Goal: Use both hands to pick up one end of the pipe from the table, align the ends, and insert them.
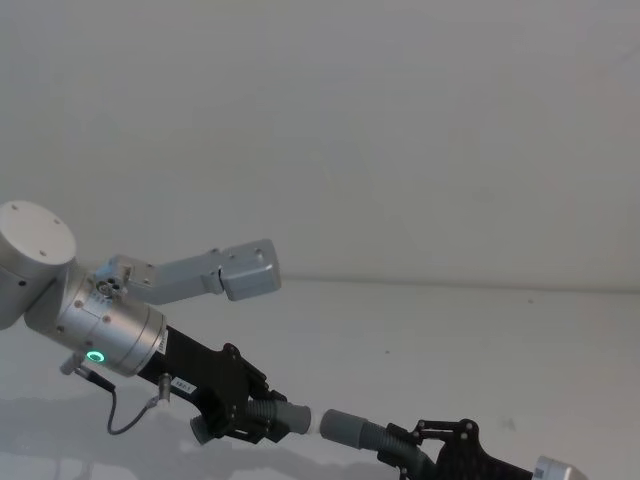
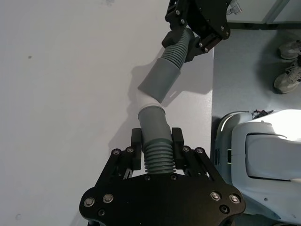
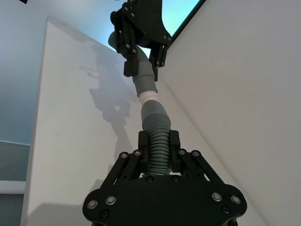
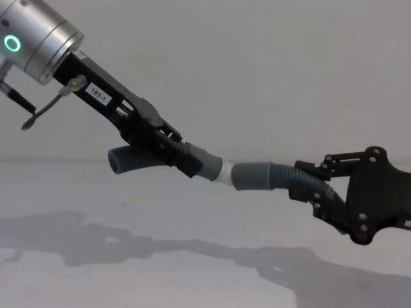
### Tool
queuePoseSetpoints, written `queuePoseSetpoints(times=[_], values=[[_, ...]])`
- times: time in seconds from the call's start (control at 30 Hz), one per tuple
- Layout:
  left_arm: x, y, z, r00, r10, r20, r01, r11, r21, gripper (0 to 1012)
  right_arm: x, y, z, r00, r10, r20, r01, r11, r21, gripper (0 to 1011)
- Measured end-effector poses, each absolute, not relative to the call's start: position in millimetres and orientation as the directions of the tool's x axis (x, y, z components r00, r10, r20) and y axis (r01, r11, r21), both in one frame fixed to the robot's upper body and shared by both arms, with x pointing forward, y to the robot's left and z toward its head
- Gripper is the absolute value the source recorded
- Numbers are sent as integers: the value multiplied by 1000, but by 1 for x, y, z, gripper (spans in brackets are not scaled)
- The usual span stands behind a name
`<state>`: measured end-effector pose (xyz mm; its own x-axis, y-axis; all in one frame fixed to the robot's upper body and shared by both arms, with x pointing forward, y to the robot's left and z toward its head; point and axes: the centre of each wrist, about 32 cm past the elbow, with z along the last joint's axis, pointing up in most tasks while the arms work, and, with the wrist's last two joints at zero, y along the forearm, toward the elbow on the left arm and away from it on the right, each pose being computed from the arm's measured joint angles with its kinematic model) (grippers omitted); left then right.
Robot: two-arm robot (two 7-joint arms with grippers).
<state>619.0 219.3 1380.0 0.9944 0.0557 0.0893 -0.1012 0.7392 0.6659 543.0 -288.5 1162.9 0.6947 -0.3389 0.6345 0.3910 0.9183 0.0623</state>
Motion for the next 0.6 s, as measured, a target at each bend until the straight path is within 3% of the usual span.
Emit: queuePoseSetpoints(times=[0.6], values=[[610,218,1380,993,74,88,-114,731,673,336,543,-293,1163,703,-362,612,408,910,69,229]])
